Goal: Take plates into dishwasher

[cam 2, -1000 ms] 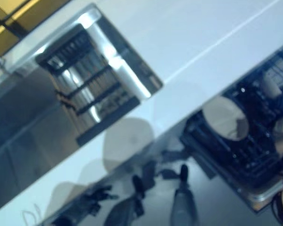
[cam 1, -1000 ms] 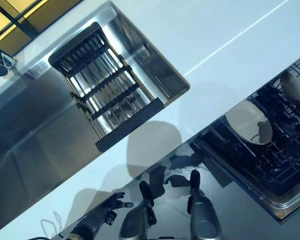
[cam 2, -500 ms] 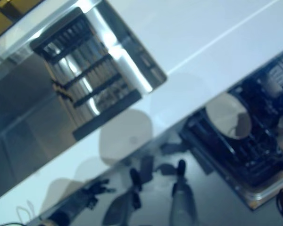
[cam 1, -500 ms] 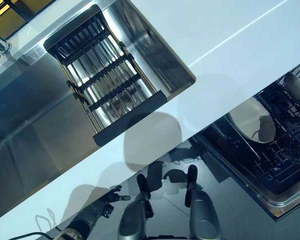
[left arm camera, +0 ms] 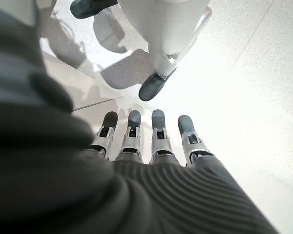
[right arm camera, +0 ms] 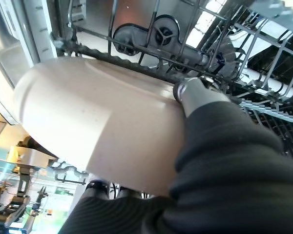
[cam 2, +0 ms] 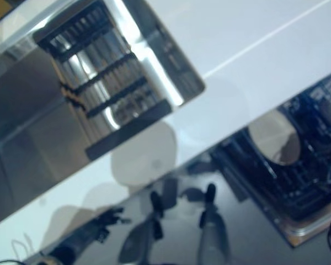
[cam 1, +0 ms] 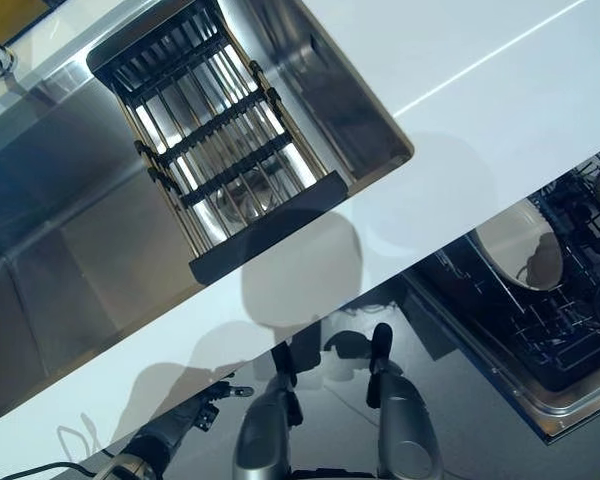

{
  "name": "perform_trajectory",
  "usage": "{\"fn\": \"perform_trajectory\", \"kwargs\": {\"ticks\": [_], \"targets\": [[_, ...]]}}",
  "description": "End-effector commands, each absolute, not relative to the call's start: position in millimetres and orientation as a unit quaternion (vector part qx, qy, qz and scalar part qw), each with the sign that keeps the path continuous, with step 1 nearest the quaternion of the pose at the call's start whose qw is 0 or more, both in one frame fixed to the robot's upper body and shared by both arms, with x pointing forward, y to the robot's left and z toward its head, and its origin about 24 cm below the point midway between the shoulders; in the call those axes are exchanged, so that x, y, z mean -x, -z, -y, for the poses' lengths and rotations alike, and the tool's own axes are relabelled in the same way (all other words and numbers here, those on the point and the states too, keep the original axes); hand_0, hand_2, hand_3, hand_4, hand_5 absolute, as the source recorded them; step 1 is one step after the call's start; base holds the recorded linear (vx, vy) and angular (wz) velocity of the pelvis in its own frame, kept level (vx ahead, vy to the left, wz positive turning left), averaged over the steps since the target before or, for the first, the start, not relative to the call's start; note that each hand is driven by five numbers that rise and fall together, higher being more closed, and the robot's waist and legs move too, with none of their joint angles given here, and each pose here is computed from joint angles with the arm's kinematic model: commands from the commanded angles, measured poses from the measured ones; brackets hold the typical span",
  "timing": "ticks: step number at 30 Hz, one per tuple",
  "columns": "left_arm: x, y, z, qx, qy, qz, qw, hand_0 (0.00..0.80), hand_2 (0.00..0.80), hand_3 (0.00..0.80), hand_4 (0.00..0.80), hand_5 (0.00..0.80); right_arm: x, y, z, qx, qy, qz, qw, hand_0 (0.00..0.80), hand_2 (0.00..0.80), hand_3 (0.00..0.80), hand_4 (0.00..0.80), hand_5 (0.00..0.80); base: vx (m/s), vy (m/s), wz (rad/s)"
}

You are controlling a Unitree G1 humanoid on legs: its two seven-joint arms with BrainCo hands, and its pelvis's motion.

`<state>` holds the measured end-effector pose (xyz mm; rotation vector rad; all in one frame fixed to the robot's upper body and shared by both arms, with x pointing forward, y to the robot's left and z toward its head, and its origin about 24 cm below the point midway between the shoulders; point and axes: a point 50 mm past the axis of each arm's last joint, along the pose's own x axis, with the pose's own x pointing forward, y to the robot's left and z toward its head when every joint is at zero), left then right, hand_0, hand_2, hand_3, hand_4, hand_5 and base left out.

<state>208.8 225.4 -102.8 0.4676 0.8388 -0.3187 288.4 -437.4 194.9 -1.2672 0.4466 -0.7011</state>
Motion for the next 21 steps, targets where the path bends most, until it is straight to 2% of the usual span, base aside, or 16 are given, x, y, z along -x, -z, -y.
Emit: {"fn": "perform_trajectory", "kwargs": {"ticks": [1, 21], "targets": [[-231.9, 77.1, -262.0, -0.256, 0.111, -0.382, 0.881, 0.0, 0.0, 0.0, 0.0, 0.0, -281.1, -206.9, 448.4, 0.562, 0.345, -0.22, 0.719, 0.8, 0.8, 0.8, 0.8, 0.8, -0.027, -0.028, 0.04], [-237.4, 72.1, -258.0, -0.254, 0.126, -0.369, 0.885, 0.0, 0.0, 0.0, 0.0, 0.0, -276.5, -204.7, 454.3, 0.517, 0.376, -0.235, 0.733, 0.8, 0.8, 0.8, 0.8, 0.8, -0.017, -0.008, -0.01]]}}
